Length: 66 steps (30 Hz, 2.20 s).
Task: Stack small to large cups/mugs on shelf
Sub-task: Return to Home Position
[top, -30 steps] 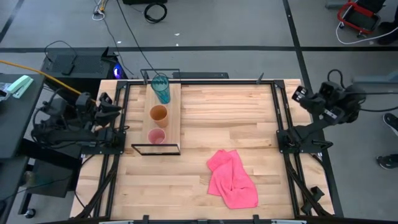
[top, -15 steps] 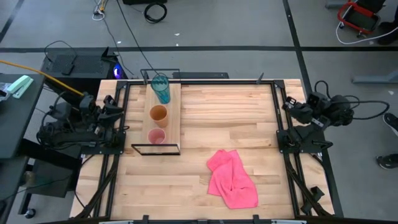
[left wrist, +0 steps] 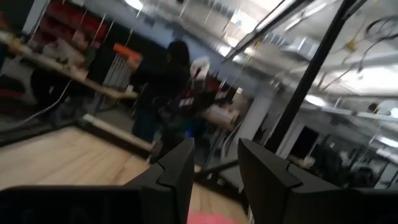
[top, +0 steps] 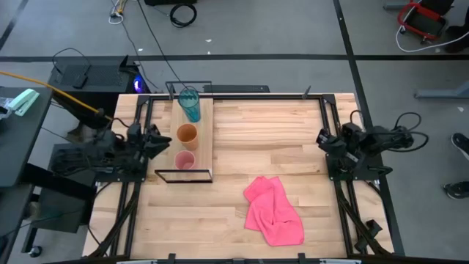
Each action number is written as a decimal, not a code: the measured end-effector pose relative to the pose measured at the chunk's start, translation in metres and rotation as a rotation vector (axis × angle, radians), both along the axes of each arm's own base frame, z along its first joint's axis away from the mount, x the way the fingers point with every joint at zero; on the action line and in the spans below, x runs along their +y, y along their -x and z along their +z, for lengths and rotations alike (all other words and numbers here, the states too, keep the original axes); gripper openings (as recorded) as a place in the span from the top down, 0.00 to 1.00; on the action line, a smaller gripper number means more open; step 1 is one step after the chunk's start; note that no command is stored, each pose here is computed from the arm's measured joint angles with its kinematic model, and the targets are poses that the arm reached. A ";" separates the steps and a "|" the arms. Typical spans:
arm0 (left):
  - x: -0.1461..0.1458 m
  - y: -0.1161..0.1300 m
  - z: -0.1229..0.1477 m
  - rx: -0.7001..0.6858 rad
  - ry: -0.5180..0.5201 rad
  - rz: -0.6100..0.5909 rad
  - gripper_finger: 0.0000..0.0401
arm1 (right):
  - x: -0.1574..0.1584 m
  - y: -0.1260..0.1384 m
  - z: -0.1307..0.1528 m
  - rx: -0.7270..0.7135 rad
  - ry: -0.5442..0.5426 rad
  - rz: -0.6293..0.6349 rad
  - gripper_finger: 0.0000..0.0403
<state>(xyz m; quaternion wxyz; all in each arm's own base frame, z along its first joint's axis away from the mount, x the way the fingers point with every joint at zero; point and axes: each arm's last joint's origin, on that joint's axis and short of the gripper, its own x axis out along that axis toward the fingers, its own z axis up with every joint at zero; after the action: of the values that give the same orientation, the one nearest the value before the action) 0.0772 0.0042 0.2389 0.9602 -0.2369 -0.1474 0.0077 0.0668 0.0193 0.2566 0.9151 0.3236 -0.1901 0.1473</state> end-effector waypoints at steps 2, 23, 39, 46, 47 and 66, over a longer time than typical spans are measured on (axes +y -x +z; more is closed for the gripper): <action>0.000 -0.002 -0.003 -0.033 -0.001 0.000 0.67 | 0.001 -0.003 -0.008 0.024 -0.009 0.008 0.97; 0.000 -0.009 -0.029 0.154 0.009 -0.001 0.67 | 0.008 -0.021 -0.061 0.146 -0.009 0.025 0.96; 0.002 -0.015 -0.045 0.175 -0.194 0.083 0.65 | 0.008 -0.022 -0.064 0.170 0.047 0.006 0.96; 0.003 -0.015 -0.046 0.197 -0.309 0.159 0.67 | 0.008 -0.022 -0.064 0.167 0.101 -0.019 0.96; 0.004 -0.015 -0.046 0.205 -0.314 0.182 0.67 | 0.008 -0.022 -0.064 0.164 0.115 -0.025 0.96; 0.015 -0.011 -0.051 0.356 -0.330 0.581 0.65 | 0.009 -0.024 -0.072 0.226 0.227 -0.056 0.97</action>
<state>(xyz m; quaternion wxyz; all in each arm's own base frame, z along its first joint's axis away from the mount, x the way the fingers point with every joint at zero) 0.0879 0.0190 0.1875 0.9539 -0.0224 -0.0388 0.2969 0.0909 0.0279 0.1848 0.9651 0.2271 -0.0771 0.1049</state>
